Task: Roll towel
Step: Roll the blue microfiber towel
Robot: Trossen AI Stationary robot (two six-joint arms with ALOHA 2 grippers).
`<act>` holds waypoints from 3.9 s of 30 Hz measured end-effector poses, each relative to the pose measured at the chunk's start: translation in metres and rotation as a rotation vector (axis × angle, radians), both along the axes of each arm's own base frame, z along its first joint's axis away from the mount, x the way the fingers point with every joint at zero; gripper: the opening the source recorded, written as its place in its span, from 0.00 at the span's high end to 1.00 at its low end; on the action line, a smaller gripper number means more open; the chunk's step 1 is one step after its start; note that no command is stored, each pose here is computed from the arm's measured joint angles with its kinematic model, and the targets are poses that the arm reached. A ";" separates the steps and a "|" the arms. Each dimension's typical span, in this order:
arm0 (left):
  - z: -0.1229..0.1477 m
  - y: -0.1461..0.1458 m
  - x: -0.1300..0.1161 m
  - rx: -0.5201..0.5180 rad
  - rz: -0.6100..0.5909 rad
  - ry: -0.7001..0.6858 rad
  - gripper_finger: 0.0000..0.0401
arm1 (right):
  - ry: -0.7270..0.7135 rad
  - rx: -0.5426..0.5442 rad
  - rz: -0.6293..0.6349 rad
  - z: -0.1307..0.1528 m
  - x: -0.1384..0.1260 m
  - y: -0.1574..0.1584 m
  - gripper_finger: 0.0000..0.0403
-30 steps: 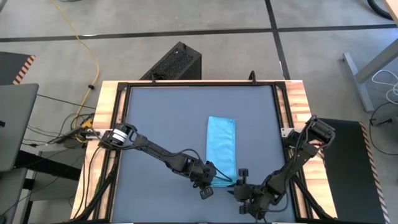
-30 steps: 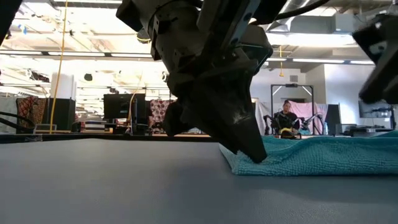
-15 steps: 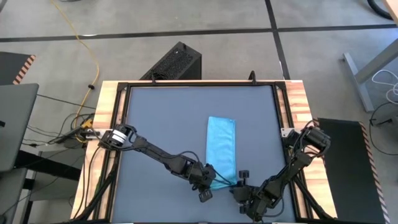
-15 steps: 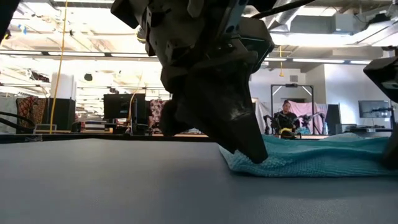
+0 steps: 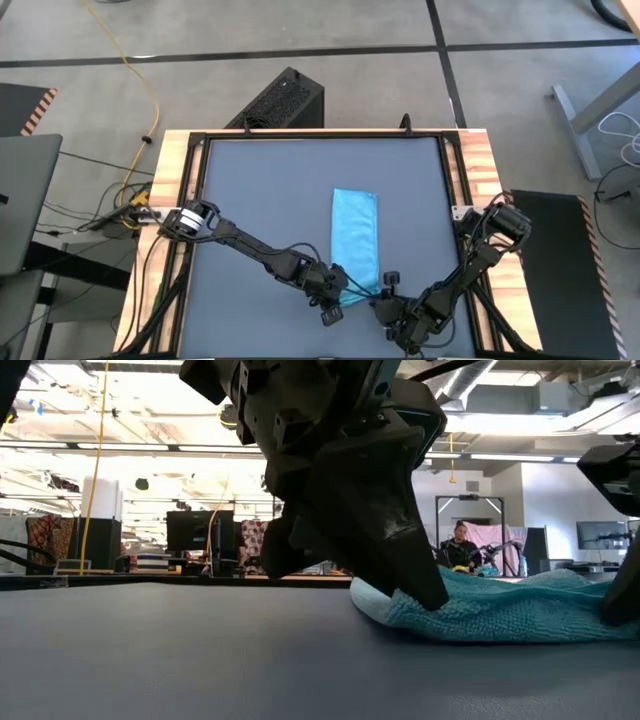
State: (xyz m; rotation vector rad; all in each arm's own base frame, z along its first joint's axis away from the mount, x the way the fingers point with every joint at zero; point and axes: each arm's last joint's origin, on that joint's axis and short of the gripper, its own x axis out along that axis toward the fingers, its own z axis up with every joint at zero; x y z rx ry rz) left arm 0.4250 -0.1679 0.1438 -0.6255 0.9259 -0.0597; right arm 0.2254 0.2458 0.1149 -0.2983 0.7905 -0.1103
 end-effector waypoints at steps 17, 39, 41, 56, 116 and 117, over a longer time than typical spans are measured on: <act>0.000 0.000 0.000 -0.009 0.009 -0.001 1.00 | 0.000 -0.092 -0.002 0.009 0.000 -0.008 0.72; 0.000 -0.001 0.000 -0.013 -0.003 -0.001 1.00 | 0.023 -0.157 -0.009 0.010 0.003 -0.016 0.72; 0.001 -0.001 0.000 -0.014 -0.003 -0.003 1.00 | 0.038 -0.163 -0.006 0.009 0.002 -0.017 0.72; 0.003 -0.004 0.002 -0.019 -0.010 -0.043 1.00 | 0.157 -0.072 -0.038 0.006 0.017 -0.034 0.72; -0.009 -0.006 -0.014 0.104 0.166 0.112 1.00 | 0.310 0.253 -0.190 0.001 0.025 -0.043 0.80; -0.009 -0.006 -0.015 0.106 0.166 0.116 1.00 | 0.315 0.265 -0.196 0.001 0.025 -0.043 0.81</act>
